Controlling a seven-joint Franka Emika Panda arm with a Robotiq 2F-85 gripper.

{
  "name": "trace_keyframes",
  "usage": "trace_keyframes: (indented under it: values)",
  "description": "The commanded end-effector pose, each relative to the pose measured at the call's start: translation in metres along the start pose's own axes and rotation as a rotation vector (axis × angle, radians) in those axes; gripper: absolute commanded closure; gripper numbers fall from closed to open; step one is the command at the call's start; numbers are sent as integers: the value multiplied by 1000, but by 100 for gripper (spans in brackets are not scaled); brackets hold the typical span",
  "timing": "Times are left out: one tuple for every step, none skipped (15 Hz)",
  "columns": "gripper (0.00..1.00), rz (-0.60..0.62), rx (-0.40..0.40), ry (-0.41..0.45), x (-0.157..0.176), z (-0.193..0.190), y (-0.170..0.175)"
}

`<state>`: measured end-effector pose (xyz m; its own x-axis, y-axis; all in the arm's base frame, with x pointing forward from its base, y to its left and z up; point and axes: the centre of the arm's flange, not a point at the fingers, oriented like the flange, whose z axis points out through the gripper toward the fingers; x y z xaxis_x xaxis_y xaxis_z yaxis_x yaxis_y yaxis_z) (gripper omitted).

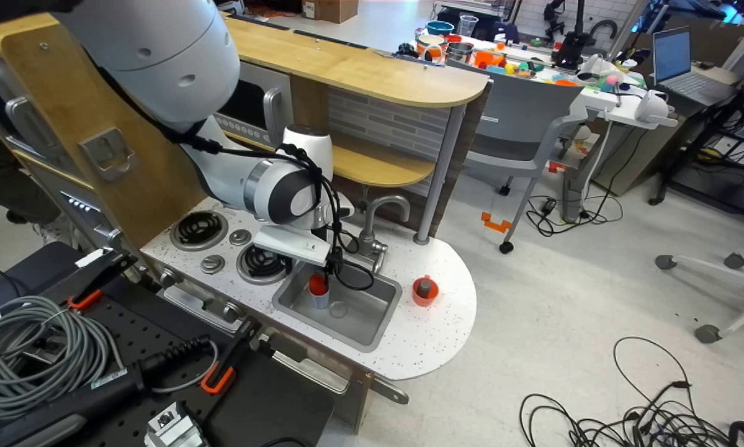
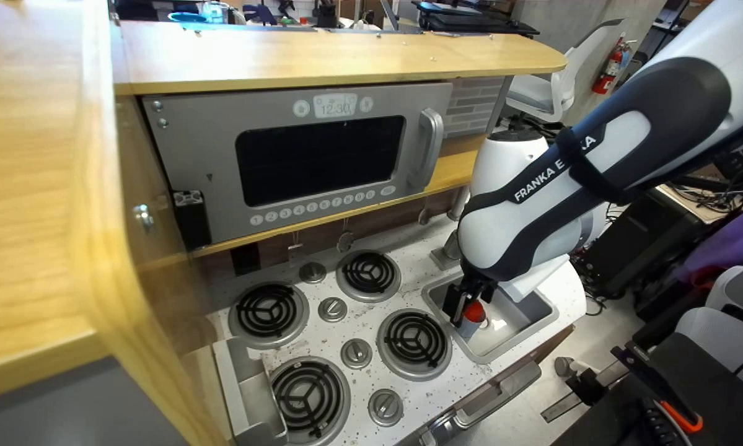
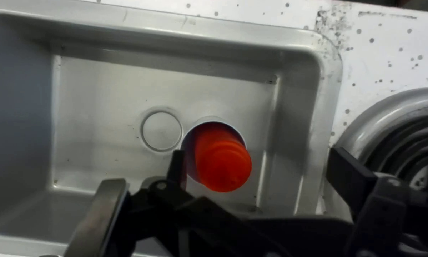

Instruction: Remove the red sauce bottle from the blue cup and put it in the sink, place the sauce bottle back in the blue cup

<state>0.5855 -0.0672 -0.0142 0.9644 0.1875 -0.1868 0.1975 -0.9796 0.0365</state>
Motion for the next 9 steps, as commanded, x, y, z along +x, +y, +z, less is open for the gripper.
trace_keyframes:
  values:
    - [0,-17,-15,-20,21,9,5]
    - [0,-18,-23,-18,22,9,5]
    - [0,-16,-26,-14,21,6,6]
    - [0,-12,-21,-12,21,5,6]
    - [0,-9,-16,-13,21,3,6]
    - [0,-3,-16,-11,20,2,7]
    - [0,4,-7,-16,19,2,8]
    - [0,10,-6,-16,18,2,8]
    - [0,16,-2,-19,15,1,9]
